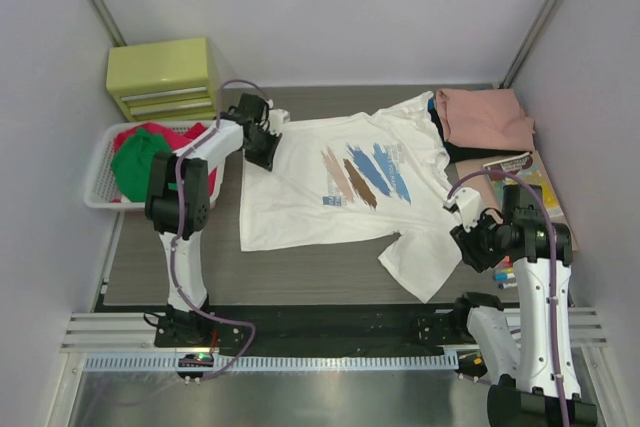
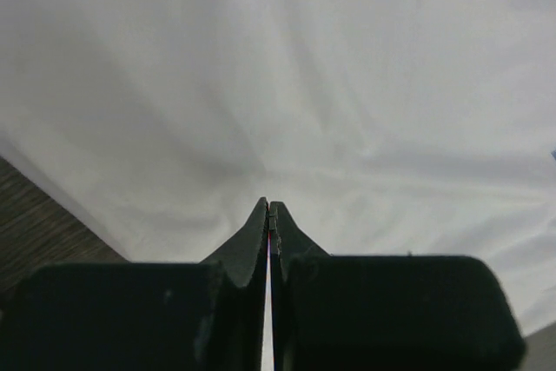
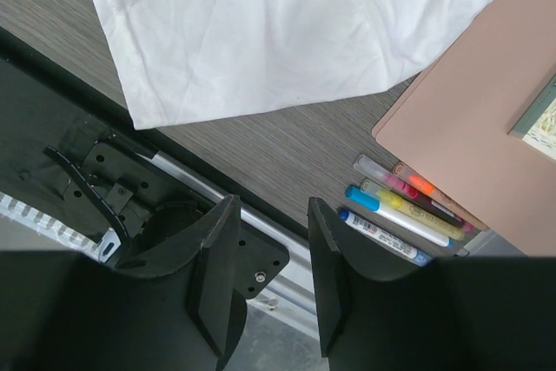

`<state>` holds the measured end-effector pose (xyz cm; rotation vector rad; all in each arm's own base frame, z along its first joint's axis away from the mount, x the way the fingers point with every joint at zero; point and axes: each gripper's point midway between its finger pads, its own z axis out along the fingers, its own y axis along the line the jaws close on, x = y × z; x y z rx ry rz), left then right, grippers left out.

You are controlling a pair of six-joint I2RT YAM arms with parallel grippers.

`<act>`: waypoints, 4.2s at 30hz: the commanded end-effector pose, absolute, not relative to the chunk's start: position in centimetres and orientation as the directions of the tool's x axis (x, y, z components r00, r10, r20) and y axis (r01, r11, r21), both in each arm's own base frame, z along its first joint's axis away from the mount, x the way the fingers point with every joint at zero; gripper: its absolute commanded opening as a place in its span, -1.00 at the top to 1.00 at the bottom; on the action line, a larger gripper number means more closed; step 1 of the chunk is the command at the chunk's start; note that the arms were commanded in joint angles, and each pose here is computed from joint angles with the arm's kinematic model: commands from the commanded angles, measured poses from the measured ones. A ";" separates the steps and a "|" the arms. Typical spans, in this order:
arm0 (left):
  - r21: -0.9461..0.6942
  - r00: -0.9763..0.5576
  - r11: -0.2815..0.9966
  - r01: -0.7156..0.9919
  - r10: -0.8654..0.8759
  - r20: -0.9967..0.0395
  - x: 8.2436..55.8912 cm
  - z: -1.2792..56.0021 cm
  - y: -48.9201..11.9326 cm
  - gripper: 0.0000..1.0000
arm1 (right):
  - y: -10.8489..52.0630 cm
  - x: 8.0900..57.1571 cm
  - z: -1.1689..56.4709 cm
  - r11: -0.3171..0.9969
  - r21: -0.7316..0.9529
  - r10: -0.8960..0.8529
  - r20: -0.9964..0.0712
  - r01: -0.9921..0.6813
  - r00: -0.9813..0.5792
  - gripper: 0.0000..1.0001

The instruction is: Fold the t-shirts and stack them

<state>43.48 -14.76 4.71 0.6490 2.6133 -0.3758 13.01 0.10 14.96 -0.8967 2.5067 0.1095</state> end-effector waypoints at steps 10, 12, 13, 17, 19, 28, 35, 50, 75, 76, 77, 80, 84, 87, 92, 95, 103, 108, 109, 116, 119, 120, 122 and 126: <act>0.276 -0.620 0.955 0.111 0.284 -0.732 45.8 14.8 -7.1 1.00 | -0.1 14.5 16.3 0.819 -0.157 -0.538 -0.544 -0.552 -0.644 0.15; 0.247 -0.591 0.959 0.140 0.281 -0.756 44.3 16.1 -8.4 1.00 | 0.0 14.9 16.8 0.823 -0.164 -0.531 -0.562 -0.544 -0.635 0.15; 0.265 -0.577 0.946 0.185 0.323 -0.751 43.2 16.1 -9.5 0.99 | 0.0 15.0 16.8 0.822 -0.159 -0.531 -0.561 -0.546 -0.635 0.14; 0.234 -0.466 0.945 0.230 0.318 -0.825 40.4 21.7 -10.8 1.00 | 0.0 15.3 16.5 0.822 -0.145 -0.530 -0.548 -0.551 -0.647 0.14; 0.214 -0.459 0.944 0.251 0.311 -0.832 38.6 23.0 -10.7 1.00 | -0.2 15.8 17.0 0.832 -0.159 -0.519 -0.563 -0.532 -0.643 0.15; 0.229 -0.446 0.964 0.137 0.267 -0.854 32.2 27.1 -5.8 0.99 | -2.4 20.4 15.4 0.926 -0.059 -0.361 -0.424 -0.372 -0.831 -0.04; 0.225 -0.418 0.973 0.048 0.224 -0.881 31.1 28.2 -2.8 0.99 | 0.3 16.6 12.7 0.875 0.300 -0.370 -0.088 -0.379 -0.925 -0.21; 0.232 -0.458 0.972 0.049 0.228 -0.859 32.5 25.9 -2.5 1.00 | -2.0 11.2 9.5 0.882 0.250 -0.439 0.128 -0.400 -0.889 -0.22; 0.244 -0.527 0.964 0.103 0.261 -0.809 34.2 23.3 -3.4 0.99 | -0.4 21.1 2.3 0.851 0.010 -0.525 0.012 -0.525 -0.851 -0.10; 0.241 -0.530 0.965 0.105 0.259 -0.808 34.3 23.2 -3.4 1.00 | -0.3 21.7 2.4 0.853 0.006 -0.521 0.004 -0.521 -0.853 -0.09; 0.239 -0.535 0.965 0.110 0.260 -0.804 34.3 23.0 -3.5 0.99 | 0.1 21.8 2.0 0.853 0.026 -0.521 0.011 -0.521 -0.853 -0.10; 0.240 -0.536 0.964 0.111 0.262 -0.802 34.3 23.2 -3.5 0.99 | -0.4 22.5 1.2 0.859 0.002 -0.512 0.040 -0.512 -0.858 -0.12; 0.258 -0.523 0.960 0.106 0.275 -0.807 34.0 23.5 -3.2 1.00 | -1.2 22.4 1.0 0.857 -0.035 -0.511 0.057 -0.513 -0.858 -0.15; 0.268 -0.519 0.957 0.108 0.285 -0.806 33.9 23.2 -3.0 0.99 | -1.1 22.0 1.0 0.858 -0.027 -0.511 0.060 -0.513 -0.857 -0.05; 0.255 -0.528 0.959 0.121 0.280 -0.802 34.0 22.7 -3.4 1.00 | -1.0 21.3 0.9 0.860 -0.011 -0.507 0.075 -0.509 -0.858 0.93; 0.256 -0.527 0.958 0.126 0.283 -0.801 34.0 22.7 -3.5 0.99 | -0.9 21.6 1.4 0.861 -0.019 -0.507 0.055 -0.509 -0.860 0.98; 0.240 -0.530 0.961 0.135 0.275 -0.802 34.1 22.5 -3.8 0.99 | -2.4 23.2 3.1 0.853 -0.127 -0.507 0.033 -0.507 -0.861 0.97; 0.250 -0.527 0.960 0.124 0.277 -0.803 34.1 22.8 -3.5 0.99 | -4.4 24.1 3.2 0.852 -0.246 -0.462 0.059 -0.461 -0.885 0.98; 0.252 -0.530 0.960 0.124 0.279 -0.801 34.1 22.7 -3.5 0.99 | -4.6 24.3 3.2 0.856 -0.258 -0.449 0.057 -0.448 -0.892 0.97; 0.249 -0.534 0.959 0.137 0.283 -0.797 33.9 22.5 -3.6 1.00 | -3.0 24.2 3.0 0.886 -0.166 -0.435 0.027 -0.434 -0.900 0.08; 0.242 -0.536 0.959 0.147 0.283 -0.795 33.9 22.3 -3.8 0.99 | -2.4 23.8 3.1 0.885 -0.127 -0.450 0.018 -0.448 -0.893 -0.09; 0.240 -0.541 0.959 0.150 0.282 -0.792 33.8 22.1 -3.9 1.00 | -2.3 23.7 3.3 0.880 -0.127 -0.459 0.013 -0.457 -0.888 -0.13; 0.238 -0.541 0.958 0.158 0.286 -0.791 33.8 21.8 -4.0 0.99 | -2.4 24.2 4.5 0.878 -0.161 -0.463 -0.040 -0.452 -0.885 -0.15; 0.243 -0.546 0.956 0.165 0.293 -0.785 33.6 21.3 -3.9 0.99 | -2.3 25.6 9.3 0.881 -0.225 -0.459 -0.189 -0.417 -0.868 -0.16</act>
